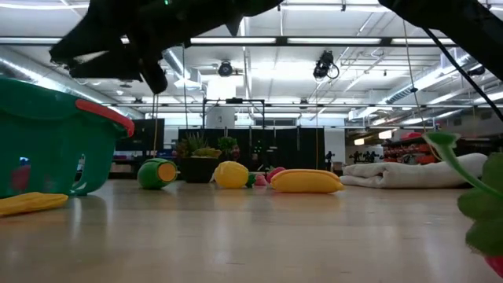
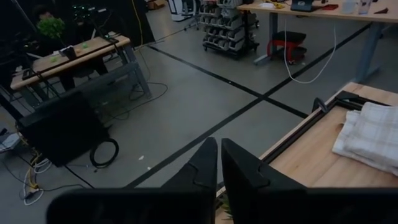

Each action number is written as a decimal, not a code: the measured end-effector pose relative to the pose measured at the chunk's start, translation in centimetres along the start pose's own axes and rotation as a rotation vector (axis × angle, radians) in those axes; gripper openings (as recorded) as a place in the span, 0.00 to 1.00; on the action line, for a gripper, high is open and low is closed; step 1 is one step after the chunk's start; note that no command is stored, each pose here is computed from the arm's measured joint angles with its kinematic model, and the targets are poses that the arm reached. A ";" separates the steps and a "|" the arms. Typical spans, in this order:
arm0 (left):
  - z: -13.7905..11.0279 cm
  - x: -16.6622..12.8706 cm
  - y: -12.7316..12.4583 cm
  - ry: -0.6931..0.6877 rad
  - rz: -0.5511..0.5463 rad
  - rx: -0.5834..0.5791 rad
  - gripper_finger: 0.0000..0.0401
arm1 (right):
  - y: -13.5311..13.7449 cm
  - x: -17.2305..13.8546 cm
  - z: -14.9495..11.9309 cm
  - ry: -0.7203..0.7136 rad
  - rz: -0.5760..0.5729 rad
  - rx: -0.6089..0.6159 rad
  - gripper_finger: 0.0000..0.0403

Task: Pick and placing Produce into tupperware
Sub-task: Put the pink peach into the blue basket

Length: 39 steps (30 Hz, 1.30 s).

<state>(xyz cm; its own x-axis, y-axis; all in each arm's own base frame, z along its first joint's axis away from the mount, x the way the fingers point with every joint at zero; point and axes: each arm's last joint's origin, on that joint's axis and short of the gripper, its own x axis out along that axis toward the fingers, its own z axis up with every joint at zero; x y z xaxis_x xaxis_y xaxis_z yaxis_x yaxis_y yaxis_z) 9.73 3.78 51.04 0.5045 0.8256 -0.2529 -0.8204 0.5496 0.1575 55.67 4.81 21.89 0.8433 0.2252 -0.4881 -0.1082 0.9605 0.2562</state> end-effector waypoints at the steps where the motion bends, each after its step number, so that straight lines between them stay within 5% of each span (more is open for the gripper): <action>1: 0.0 0.0 0.0 0.000 0.000 0.000 0.06 | -0.4 0.0 0.0 0.003 -0.009 0.022 0.48; 8: -0.2 0.0 0.0 0.012 0.001 -0.016 0.07 | -1.7 -4.3 3.2 0.001 -0.078 0.132 0.54; 16: -0.4 0.0 0.1 0.031 0.005 -0.020 0.07 | -4.7 -15.1 7.0 0.100 -0.534 0.050 0.50; 23: -0.4 0.0 0.1 0.032 0.005 -0.047 0.05 | -8.9 -22.0 6.8 0.230 -0.700 0.334 0.48; 27: -0.4 0.0 0.1 0.032 0.005 -0.047 0.07 | -12.0 -22.8 5.9 0.286 -0.764 0.423 0.47; 34: -0.4 0.0 0.1 0.032 0.005 -0.045 0.08 | -17.8 -19.5 2.3 0.448 -0.638 0.613 0.47; 39: -0.5 0.0 0.1 0.043 0.006 -0.032 0.05 | -19.4 -16.9 -0.8 0.599 -0.619 0.720 0.47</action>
<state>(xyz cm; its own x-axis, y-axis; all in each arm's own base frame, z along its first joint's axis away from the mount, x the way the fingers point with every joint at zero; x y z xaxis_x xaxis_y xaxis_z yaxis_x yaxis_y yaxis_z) 9.52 3.75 50.54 0.4880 0.8223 -0.2926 -0.8321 0.5395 0.1284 43.04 -17.48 24.49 0.2359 -0.0294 -0.9713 0.7350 0.6593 0.1586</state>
